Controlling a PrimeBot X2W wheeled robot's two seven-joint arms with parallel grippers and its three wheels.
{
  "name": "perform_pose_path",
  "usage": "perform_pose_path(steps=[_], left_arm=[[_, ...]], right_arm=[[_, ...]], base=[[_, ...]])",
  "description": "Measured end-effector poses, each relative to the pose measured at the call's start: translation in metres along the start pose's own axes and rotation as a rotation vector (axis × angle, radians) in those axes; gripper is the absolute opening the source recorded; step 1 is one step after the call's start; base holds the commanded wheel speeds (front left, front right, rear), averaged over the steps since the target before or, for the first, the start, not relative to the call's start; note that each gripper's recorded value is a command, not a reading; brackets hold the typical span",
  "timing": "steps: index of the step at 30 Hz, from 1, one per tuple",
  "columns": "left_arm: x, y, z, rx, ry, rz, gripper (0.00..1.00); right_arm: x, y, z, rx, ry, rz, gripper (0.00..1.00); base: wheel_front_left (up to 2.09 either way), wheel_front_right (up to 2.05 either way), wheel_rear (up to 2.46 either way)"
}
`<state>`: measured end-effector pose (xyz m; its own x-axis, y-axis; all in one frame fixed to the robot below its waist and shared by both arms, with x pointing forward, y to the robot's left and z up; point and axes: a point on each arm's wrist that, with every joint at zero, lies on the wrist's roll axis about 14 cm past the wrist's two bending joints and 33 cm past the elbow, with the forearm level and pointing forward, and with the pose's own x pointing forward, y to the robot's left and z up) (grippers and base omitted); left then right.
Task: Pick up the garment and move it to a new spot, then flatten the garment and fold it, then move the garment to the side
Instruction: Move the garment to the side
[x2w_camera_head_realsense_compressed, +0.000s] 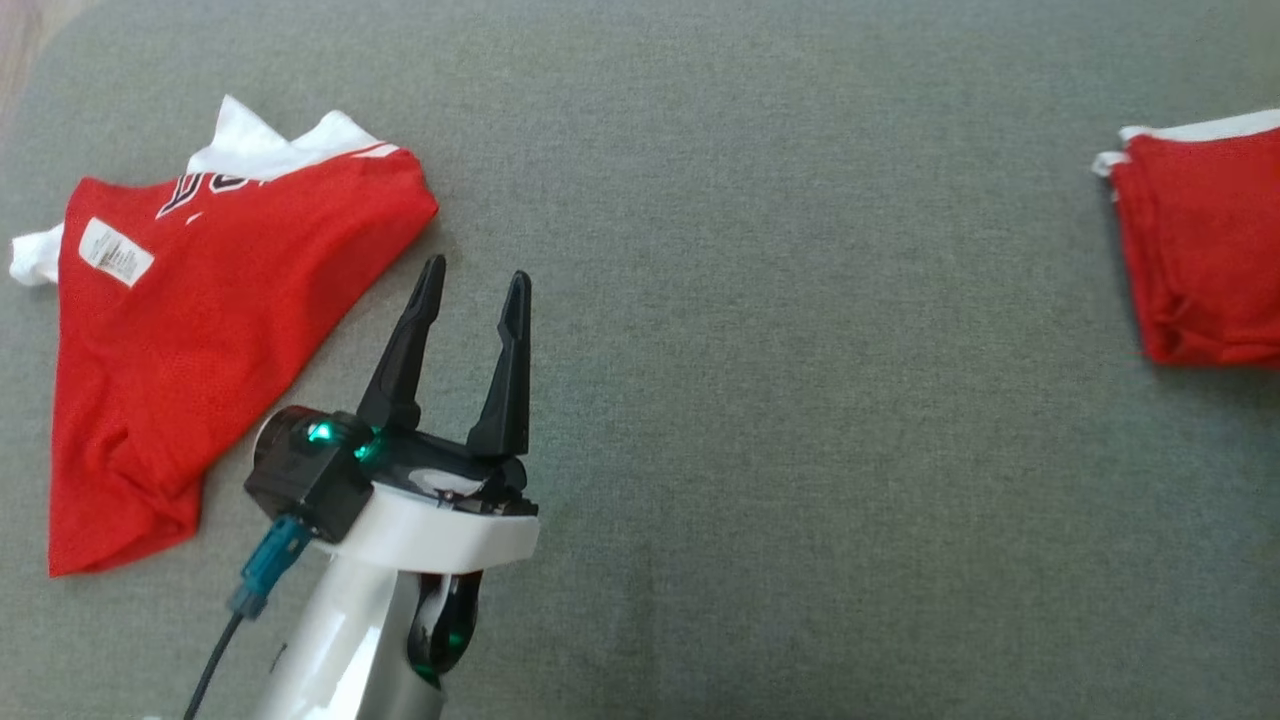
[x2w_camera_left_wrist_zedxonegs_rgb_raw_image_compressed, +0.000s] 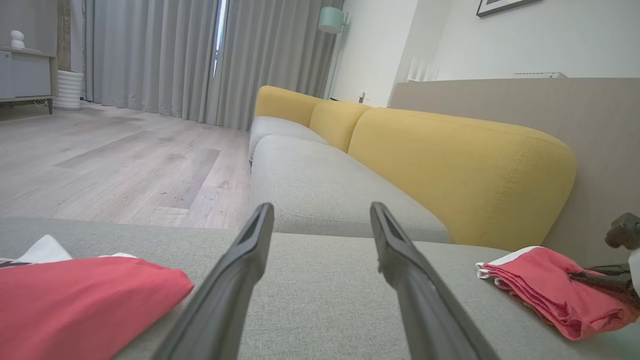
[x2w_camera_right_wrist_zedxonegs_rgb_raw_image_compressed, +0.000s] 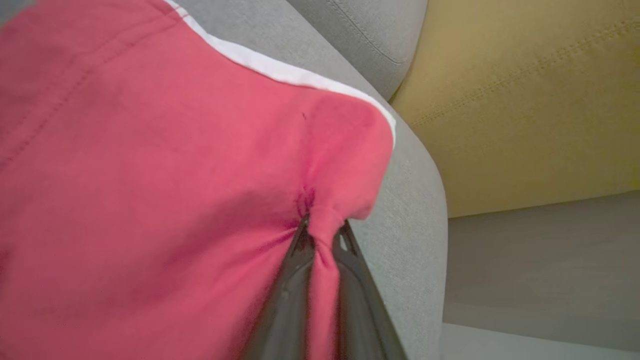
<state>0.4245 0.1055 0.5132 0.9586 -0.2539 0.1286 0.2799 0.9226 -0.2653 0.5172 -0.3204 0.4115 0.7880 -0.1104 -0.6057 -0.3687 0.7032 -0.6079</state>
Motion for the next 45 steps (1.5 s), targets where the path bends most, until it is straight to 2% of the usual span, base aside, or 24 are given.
perform_pose_path(steps=[11, 12, 13, 20, 23, 29, 34, 39, 45], left_arm=[[0.005, 0.002, -0.001, 0.001, 0.0, 0.0, 1.0], [0.005, 0.001, 0.0, 0.001, -0.003, -0.002, 1.0], [0.005, 0.0, 0.002, 0.003, -0.007, -0.005, 1.0], [0.005, -0.009, 0.015, 0.008, -0.041, -0.027, 1.0], [0.004, -0.012, 0.022, 0.015, -0.058, -0.032, 1.0], [-0.008, -0.011, 0.03, 0.02, -0.076, -0.016, 1.0], [-0.02, -0.014, 0.04, 0.03, -0.1, -0.011, 1.0], [-0.037, -0.019, 0.043, 0.034, -0.107, -0.01, 1.0], [-0.055, -0.019, 0.037, 0.03, -0.087, 0.004, 1.0]], right_arm=[[-0.001, -0.02, 0.007, 0.094, -0.027, -0.052, 0.0], [-0.004, -0.024, 0.008, 0.107, -0.034, -0.064, 0.38], [-0.006, -0.028, 0.009, 0.12, -0.042, -0.075, 1.0], [-0.025, -0.033, 0.023, 0.217, -0.115, -0.118, 1.0], [-0.036, -0.032, 0.038, 0.264, -0.186, -0.133, 1.0], [-0.074, -0.033, 0.113, 0.417, -0.522, -0.181, 1.0], [-0.118, 0.001, 0.158, 0.598, -0.778, -0.146, 1.0], [-0.15, 0.045, 0.159, 0.768, -0.864, -0.088, 1.0], [-0.169, 0.062, 0.138, 0.895, -0.875, -0.071, 1.0]], base=[[0.0, 0.0, 0.0], [0.0, 0.0, 0.0], [0.0, 0.0, 0.0], [0.0, 0.0, 0.0], [0.0, 0.0, 0.0], [0.0, 0.0, 0.0], [0.0, 0.0, 0.0], [0.0, 0.0, 0.0], [0.0, 0.0, 0.0]])
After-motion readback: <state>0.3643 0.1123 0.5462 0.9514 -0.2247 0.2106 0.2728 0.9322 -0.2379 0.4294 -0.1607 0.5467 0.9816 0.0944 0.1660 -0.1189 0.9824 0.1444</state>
